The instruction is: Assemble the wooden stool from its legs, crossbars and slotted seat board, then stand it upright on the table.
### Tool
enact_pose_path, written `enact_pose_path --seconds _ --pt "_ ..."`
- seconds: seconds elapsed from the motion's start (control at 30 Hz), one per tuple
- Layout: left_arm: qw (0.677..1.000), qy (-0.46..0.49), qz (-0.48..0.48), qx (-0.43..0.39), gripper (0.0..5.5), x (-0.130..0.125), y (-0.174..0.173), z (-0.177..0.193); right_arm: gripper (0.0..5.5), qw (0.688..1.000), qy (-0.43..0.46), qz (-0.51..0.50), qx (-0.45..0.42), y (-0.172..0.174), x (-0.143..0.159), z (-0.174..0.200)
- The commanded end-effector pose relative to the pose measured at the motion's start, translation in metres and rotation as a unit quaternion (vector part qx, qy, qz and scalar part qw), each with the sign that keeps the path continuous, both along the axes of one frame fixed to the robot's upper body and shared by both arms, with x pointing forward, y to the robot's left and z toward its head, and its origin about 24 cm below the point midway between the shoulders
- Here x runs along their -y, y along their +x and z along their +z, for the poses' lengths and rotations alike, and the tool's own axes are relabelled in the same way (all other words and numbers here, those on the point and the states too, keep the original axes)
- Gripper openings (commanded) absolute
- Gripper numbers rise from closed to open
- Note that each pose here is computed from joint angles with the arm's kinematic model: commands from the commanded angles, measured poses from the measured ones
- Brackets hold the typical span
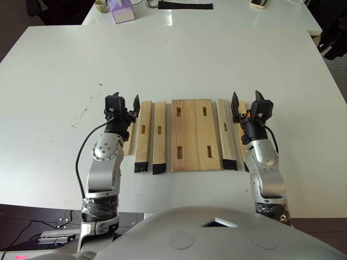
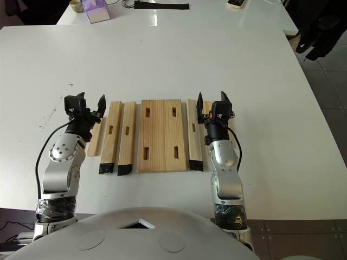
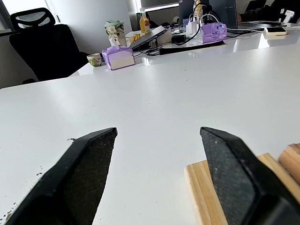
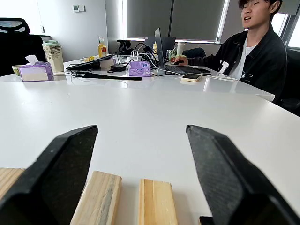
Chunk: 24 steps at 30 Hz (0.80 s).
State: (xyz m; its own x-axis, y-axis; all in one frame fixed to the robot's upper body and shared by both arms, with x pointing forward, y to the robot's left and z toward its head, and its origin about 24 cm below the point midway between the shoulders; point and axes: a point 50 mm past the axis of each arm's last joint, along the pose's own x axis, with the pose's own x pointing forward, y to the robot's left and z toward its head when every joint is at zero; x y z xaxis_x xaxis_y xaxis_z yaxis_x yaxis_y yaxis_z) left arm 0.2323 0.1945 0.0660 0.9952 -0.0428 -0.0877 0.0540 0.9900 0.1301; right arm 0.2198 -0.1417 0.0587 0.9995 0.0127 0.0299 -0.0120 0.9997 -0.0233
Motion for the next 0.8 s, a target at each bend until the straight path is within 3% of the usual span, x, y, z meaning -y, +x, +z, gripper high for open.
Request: enact_pose_path --seconds 0.03,0.8 --pt "1.0 0.011 -0.01 -0.008 3.3 -0.0028 0.003 0.001 3.47 1.0 0.001 -0.012 0.006 0.0001 0.0019 0.0011" --pt "0.999 0.01 -0.023 -0.033 3.3 -0.0006 -0.001 -0.0025 3.47 1.0 -0.002 -0.017 0.0 -0.0048 0.0021 0.0026"
